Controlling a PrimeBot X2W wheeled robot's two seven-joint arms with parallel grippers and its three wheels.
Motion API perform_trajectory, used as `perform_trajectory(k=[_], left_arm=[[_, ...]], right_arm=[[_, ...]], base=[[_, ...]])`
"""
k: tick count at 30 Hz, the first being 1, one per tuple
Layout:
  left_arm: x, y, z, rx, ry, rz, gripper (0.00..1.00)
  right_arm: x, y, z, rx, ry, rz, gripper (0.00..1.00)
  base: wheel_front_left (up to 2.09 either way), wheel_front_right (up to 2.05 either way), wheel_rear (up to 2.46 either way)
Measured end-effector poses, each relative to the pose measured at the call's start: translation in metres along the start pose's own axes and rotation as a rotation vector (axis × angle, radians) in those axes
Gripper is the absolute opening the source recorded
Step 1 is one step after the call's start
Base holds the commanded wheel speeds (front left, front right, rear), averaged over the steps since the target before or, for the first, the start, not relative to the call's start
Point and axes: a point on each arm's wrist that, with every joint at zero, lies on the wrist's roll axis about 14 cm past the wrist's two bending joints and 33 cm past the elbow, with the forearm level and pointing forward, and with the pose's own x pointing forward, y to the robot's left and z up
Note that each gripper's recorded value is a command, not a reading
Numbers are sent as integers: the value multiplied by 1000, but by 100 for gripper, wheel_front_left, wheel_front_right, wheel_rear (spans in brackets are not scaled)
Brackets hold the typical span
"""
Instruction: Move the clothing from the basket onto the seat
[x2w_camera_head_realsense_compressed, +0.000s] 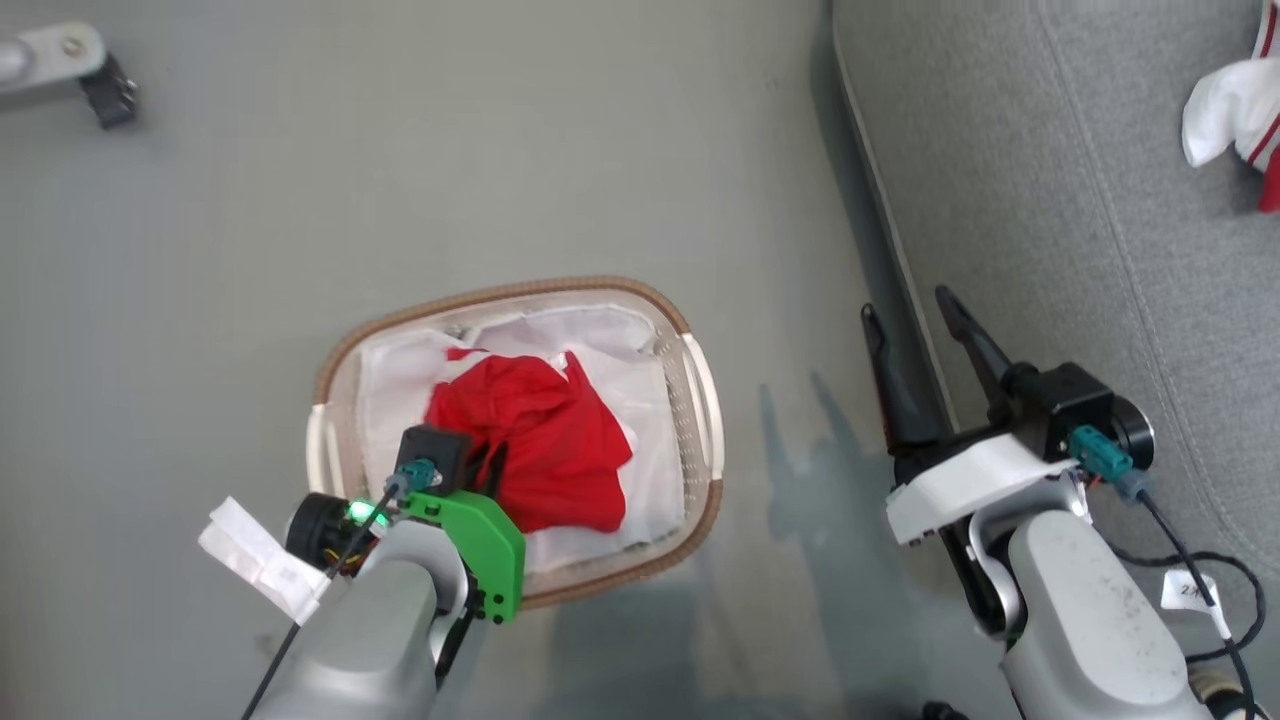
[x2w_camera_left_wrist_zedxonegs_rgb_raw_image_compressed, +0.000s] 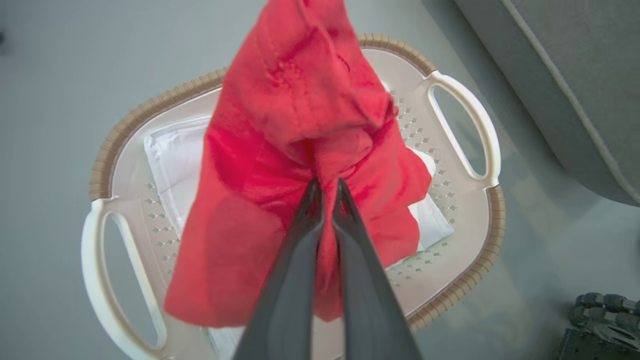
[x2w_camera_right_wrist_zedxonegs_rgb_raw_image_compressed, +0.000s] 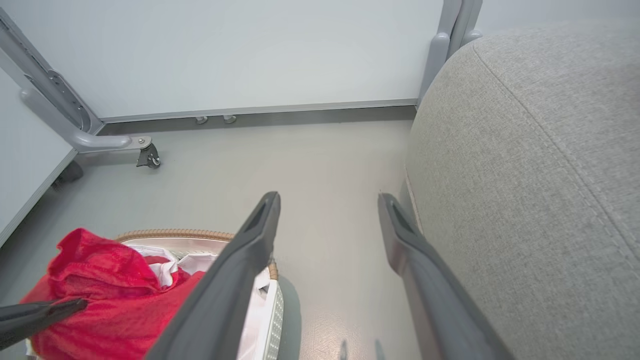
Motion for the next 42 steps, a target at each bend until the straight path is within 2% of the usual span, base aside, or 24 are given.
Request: perform_trajectory(k=[12,21,30,42], left_arm=[[-52,-10,74,-46,-301,58,0],[-95,-15,120,-19,-501,79,0],[-138,-39,176,60,-711,39,0],[-182,-82,217,105,-893,-54,0]], right_arm=[[-21,38,21,-5,-46,90,100],[-39,57,34,1,-76,135,100],[-59,62,47,0,-113,143,100],[-87,60,56,3,-151,126,100]], base=[[0,0,0],[0,0,0],[0,0,0],[0,0,0]])
